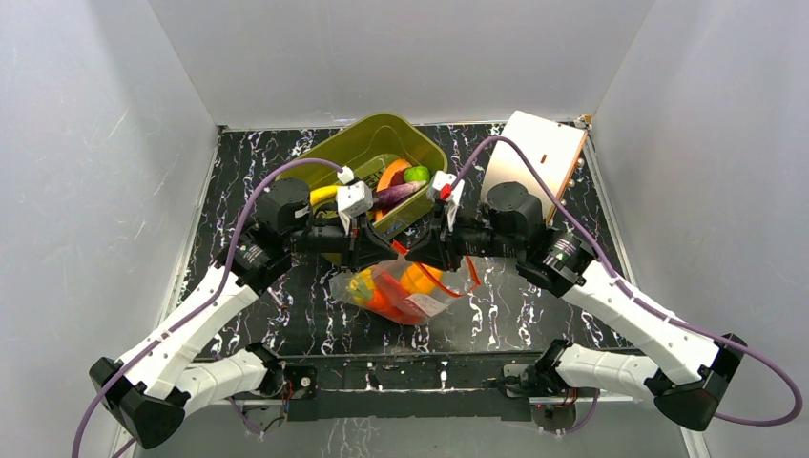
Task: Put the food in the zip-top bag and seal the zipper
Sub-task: Zip the zipper food storage bag at the center of the board.
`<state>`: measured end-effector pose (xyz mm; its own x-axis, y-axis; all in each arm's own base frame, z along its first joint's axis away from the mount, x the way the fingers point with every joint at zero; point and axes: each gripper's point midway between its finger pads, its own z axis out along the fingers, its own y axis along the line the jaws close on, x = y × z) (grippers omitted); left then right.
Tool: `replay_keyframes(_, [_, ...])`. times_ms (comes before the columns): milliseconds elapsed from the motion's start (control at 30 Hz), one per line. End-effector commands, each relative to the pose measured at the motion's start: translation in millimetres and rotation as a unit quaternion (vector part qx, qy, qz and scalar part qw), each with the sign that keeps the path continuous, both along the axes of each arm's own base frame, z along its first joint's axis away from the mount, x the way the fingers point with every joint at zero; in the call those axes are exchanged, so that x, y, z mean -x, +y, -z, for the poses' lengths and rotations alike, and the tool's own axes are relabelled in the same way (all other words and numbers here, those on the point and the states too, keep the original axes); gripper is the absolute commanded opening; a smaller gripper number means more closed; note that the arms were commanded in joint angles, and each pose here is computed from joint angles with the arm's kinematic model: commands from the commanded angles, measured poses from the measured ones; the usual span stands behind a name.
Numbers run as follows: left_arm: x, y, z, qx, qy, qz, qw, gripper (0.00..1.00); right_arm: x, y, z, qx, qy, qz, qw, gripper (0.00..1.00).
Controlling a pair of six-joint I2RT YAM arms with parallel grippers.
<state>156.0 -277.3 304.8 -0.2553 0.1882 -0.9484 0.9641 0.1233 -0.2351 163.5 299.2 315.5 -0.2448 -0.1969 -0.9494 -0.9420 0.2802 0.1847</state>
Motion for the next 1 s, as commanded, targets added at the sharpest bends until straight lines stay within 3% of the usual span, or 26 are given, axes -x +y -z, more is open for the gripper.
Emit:
replay_keyframes(0, [3,3,-34,0.044,-0.056,0.005,0.997,0.00,2,-15,14,0.037,0.001,0.016,0.999,0.00])
replay_keyframes(233, [3,4,-36,0.046,-0.057,0.000,0.997,0.00,4,-22,14,0.043,-0.007,0.024,0.999,0.00])
replay_keyframes(267, [6,3,-36,0.048,-0.056,0.011,0.997,0.08,5,-21,11,0.036,-0.012,0.019,0.999,0.00])
replay_keyframes(333, [10,2,-35,0.049,-0.054,0.025,0.997,0.39,7,-18,4,0.019,-0.021,0.011,1.000,0.00])
replay_keyframes(367, [11,1,-34,0.049,-0.052,0.030,0.997,0.48,8,-17,0,0.012,-0.027,0.007,1.000,0.00])
replay_keyframes(533, [19,1,-32,0.049,-0.058,0.060,0.995,0.62,12,-9,-11,-0.015,-0.046,-0.023,0.999,0.00])
replay_keyframes(667, [17,2,-24,0.032,-0.066,0.060,0.996,0.68,11,-3,-13,-0.016,-0.047,-0.035,0.998,0.00])
replay_keyframes(967, [7,-2,-14,0.009,-0.055,0.061,0.997,0.66,13,4,-22,-0.033,-0.053,-0.052,0.997,0.00])
